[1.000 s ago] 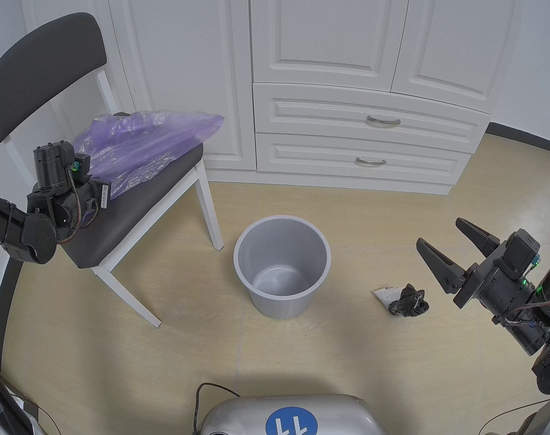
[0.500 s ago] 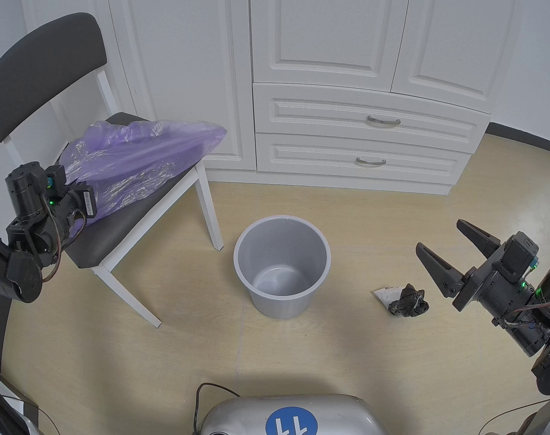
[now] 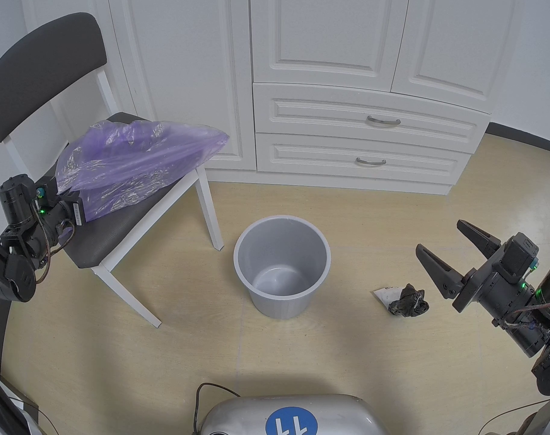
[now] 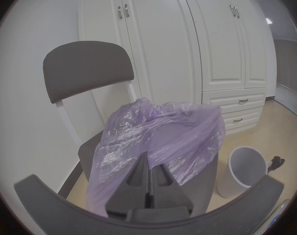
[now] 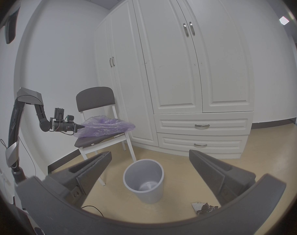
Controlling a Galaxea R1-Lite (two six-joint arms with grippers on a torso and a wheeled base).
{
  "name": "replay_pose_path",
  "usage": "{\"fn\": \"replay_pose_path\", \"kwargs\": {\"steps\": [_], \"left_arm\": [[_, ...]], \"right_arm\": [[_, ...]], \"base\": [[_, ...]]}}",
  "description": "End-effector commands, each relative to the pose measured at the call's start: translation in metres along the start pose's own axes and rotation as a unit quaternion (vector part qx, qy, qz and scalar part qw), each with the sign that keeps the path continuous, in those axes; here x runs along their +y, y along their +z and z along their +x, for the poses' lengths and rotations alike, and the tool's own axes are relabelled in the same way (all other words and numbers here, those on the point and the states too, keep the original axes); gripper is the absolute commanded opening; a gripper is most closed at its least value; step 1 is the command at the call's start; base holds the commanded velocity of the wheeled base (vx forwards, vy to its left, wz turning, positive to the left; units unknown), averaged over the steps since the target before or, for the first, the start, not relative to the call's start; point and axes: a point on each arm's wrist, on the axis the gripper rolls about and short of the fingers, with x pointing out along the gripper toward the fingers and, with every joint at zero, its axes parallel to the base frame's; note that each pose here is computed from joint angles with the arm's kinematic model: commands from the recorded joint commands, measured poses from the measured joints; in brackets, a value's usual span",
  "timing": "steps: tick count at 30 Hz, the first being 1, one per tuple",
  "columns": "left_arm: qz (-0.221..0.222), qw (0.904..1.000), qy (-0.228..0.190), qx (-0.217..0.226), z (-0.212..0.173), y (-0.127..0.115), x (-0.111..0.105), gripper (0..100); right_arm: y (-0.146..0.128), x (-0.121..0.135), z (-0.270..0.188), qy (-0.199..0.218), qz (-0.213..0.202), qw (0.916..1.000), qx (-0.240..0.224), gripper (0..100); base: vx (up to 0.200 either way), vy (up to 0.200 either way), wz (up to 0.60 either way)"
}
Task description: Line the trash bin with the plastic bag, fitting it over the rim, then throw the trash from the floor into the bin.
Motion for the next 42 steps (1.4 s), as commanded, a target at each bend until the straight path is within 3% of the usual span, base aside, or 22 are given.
{"fn": "replay_pose_path", "kwargs": {"steps": [1, 6, 15, 23, 25, 26, 29, 31, 32, 35, 42], "left_arm": [[-0.001, 0.9997, -0.014, -0.022, 0.007, 0.013, -0.011, 0], [-0.007, 0.9995, -0.029, -0.012, -0.016, 0.013, -0.031, 0], [-0.016, 0.9994, -0.023, 0.022, -0.033, -0.006, -0.03, 0], [-0.022, 0.9991, -0.034, -0.009, -0.093, 0.009, -0.029, 0], [-0.021, 0.9989, -0.036, -0.02, -0.093, 0.015, -0.03, 0], [-0.023, 0.9976, -0.046, -0.047, -0.084, 0.033, -0.036, 0], [-0.027, 0.9963, -0.064, -0.05, -0.077, 0.049, -0.044, 0], [-0.05, 0.9947, -0.081, -0.04, -0.076, 0.062, -0.05, 0], [-0.088, 0.9901, -0.103, -0.035, -0.082, 0.072, -0.059, 0], [-0.111, 0.9868, -0.114, -0.03, -0.09, 0.082, -0.06, 0], [-0.106, 0.9847, -0.138, 0.008, -0.105, 0.058, -0.072, 0]], "right_arm": [[0.003, 0.0, -0.001, 0.001, -0.005, 0.9999, -0.011, 100], [0.008, 0.0, -0.003, 0.0, -0.007, 0.9997, -0.024, 100], [0.011, 0.001, -0.005, 0.002, -0.009, 0.9995, -0.031, 100], [0.01, 0.001, -0.007, 0.004, -0.01, 0.9996, -0.027, 100], [0.01, 0.001, -0.007, 0.004, -0.012, 0.9995, -0.028, 100], [0.01, 0.001, -0.006, 0.004, -0.017, 0.9995, -0.028, 100], [0.008, 0.002, -0.005, 0.006, -0.019, 0.9996, -0.022, 100], [0.007, 0.003, -0.005, 0.008, -0.018, 0.9996, -0.02, 100], [0.008, 0.003, -0.005, 0.009, -0.018, 0.9995, -0.023, 100], [0.011, 0.003, -0.006, 0.008, -0.018, 0.9994, -0.029, 100], [0.007, 0.003, -0.004, 0.008, -0.017, 0.9997, -0.019, 100]], "base": [[0.0, 0.0, 0.0], [0.0, 0.0, 0.0], [0.0, 0.0, 0.0], [0.0, 0.0, 0.0], [0.0, 0.0, 0.0], [0.0, 0.0, 0.0], [0.0, 0.0, 0.0], [0.0, 0.0, 0.0], [0.0, 0.0, 0.0], [0.0, 0.0, 0.0], [0.0, 0.0, 0.0]]}}
